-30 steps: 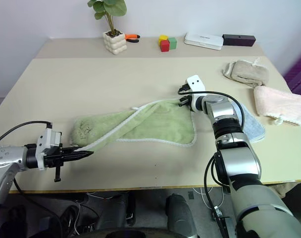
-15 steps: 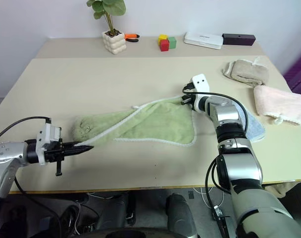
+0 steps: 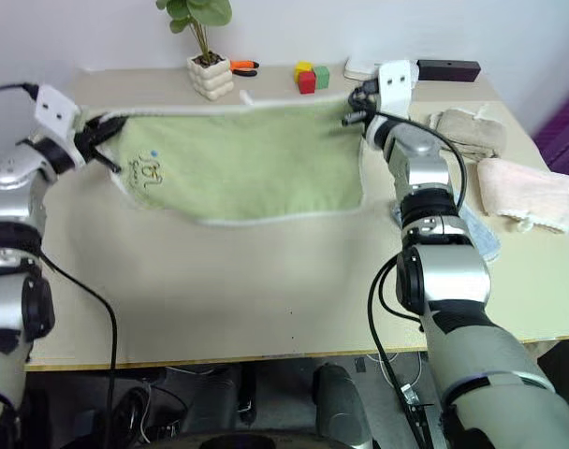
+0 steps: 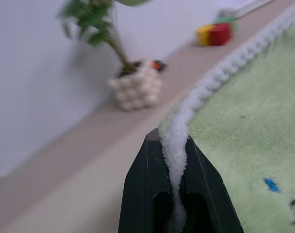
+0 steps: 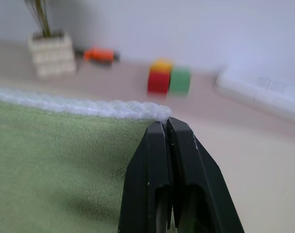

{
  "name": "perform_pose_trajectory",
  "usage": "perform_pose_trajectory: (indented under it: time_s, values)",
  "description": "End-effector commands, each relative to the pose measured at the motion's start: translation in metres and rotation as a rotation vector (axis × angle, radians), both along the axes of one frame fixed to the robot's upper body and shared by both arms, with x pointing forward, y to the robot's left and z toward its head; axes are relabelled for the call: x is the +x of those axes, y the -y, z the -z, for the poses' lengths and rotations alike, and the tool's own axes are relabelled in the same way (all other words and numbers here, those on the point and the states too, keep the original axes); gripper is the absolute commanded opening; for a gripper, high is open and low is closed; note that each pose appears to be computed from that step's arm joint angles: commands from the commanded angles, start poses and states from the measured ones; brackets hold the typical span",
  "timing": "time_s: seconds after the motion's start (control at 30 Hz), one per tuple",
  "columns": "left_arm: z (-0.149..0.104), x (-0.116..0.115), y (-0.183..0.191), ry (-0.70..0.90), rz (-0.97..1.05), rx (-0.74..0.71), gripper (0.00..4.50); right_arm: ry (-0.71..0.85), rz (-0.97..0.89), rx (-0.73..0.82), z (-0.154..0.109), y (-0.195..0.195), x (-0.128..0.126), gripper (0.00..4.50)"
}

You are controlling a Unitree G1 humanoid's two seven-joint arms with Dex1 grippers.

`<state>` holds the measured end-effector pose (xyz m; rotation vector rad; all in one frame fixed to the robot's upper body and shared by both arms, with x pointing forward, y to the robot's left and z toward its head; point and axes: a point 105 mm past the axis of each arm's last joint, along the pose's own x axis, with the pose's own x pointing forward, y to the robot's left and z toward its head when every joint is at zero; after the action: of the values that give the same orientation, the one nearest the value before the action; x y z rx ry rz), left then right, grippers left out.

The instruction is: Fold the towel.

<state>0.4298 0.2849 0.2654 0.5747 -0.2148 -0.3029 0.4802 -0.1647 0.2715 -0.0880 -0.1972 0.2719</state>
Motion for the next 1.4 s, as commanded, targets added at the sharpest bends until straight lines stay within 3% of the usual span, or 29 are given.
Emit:
perform_pose_trajectory:
  time_s: [0.03, 0.1, 0.2, 0.37, 0.47, 0.53, 0.8, 1.0, 1.2, 1.4]
  values:
    - [-0.058, -0.009, -0.01, 0.175, -0.054, 0.075, 0.0, 0.218, 0.022, 0.03, -0.061, 0.008, -0.011, 0.02]
    - [-0.073, -0.017, -0.009, 0.228, -0.01, 0.087, 0.0, 0.26, -0.02, 0.032, -0.069, 0.011, -0.018, 0.02]
    - [-0.061, -0.033, -0.004, 0.182, 0.163, 0.15, 0.0, 0.237, -0.138, -0.001, -0.047, 0.015, -0.034, 0.02]
    - [-0.004, -0.061, -0.003, 0.017, 0.414, 0.2, 0.0, 0.104, -0.323, -0.071, 0.006, 0.003, -0.079, 0.02]
    - [0.051, -0.088, -0.016, -0.173, 0.512, 0.225, 0.0, -0.055, -0.415, -0.176, 0.058, -0.005, -0.11, 0.02]
    - [0.07, -0.101, -0.023, -0.24, 0.539, 0.232, 0.0, -0.127, -0.458, -0.202, 0.075, -0.005, -0.125, 0.02]
    - [0.1, -0.133, -0.04, -0.395, 0.557, 0.287, 0.0, -0.326, -0.59, -0.252, 0.086, 0.012, -0.165, 0.02]
    - [0.118, -0.159, -0.047, -0.537, 0.584, 0.248, 0.0, -0.496, -0.661, -0.317, 0.102, 0.027, -0.194, 0.02]
    - [0.125, -0.176, -0.048, -0.577, 0.607, 0.192, 0.0, -0.605, -0.745, -0.306, 0.101, 0.027, -0.221, 0.02]
    - [0.113, -0.164, -0.042, -0.5, 0.614, 0.162, 0.0, -0.586, -0.694, -0.334, 0.106, 0.036, -0.211, 0.02]
